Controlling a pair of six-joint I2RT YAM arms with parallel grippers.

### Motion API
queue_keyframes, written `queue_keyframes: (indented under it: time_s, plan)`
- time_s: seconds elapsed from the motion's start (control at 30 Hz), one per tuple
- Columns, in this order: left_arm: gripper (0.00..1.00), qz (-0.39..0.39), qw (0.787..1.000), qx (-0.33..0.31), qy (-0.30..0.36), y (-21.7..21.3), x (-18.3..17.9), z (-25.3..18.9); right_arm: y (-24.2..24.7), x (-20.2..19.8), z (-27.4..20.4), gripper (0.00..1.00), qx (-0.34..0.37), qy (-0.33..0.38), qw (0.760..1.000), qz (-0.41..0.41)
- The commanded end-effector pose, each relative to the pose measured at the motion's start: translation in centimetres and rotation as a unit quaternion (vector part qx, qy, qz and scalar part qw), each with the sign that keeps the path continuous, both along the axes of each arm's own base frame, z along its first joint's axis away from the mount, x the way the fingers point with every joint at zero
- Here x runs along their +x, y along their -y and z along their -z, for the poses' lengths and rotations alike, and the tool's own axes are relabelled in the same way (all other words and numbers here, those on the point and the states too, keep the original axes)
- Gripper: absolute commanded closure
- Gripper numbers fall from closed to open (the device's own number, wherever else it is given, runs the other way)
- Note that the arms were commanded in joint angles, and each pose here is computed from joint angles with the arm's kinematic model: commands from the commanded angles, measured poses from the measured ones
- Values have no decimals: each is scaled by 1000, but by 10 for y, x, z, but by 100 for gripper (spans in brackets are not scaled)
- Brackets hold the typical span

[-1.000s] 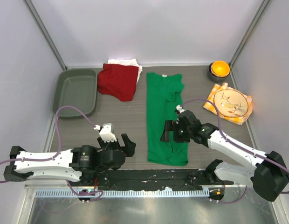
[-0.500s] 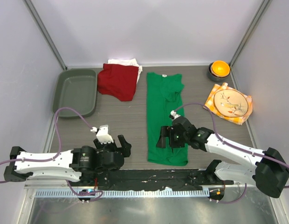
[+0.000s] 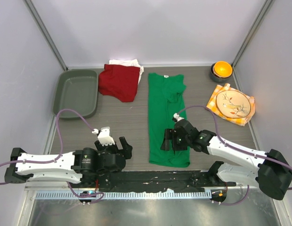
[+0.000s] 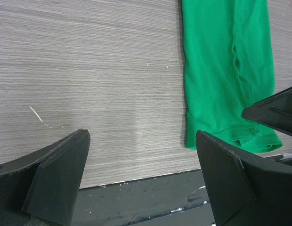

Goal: Fold and stack the t-shirts

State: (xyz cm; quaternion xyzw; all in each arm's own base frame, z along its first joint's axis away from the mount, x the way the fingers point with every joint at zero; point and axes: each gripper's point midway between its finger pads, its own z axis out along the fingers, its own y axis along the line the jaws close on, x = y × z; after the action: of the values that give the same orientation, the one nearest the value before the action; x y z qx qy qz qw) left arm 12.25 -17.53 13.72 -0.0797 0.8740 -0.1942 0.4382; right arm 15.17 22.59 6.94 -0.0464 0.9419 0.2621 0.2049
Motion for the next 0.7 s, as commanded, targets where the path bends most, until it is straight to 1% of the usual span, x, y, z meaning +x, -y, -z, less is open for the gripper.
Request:
queue_keyframes:
  time_s: [0.0,0.23,0.3,0.33,0.37,0.43,0.47,0.53,0.57,0.63,0.67]
  plan:
    - [0,-15,1000,-20,19,3,7,-10,3,-4,7,26,-2,-1,1000,6]
    - [0,-16,999,-22,21,2,7,-11,8,-6,10,27,-7,0,1000,10]
    - [0,-15,999,-20,20,3,7,-11,8,-7,10,32,-6,-1,1000,9]
    - [0,-15,999,-20,21,4,7,-11,6,-6,9,35,-4,-1,1000,9]
    - [0,-14,999,-20,21,5,7,-11,6,-6,10,40,-3,-3,1000,9]
    - [0,-14,1000,-19,21,6,7,-11,4,-7,11,46,-2,-5,1000,6]
    - [0,-12,1000,-18,20,6,7,-10,3,-6,10,53,-1,-3,1000,7]
    - [0,-11,1000,-18,19,7,6,-10,-1,-6,9,60,5,-5,1000,3]
    - [0,-13,1000,-17,19,6,7,-9,-1,-7,11,67,3,-7,1000,3]
    - [0,-12,1000,-20,18,7,6,-9,-4,-7,11,72,7,-7,1000,1]
    - [0,-13,1000,-20,18,7,7,-9,-5,-7,12,78,6,-9,1000,0]
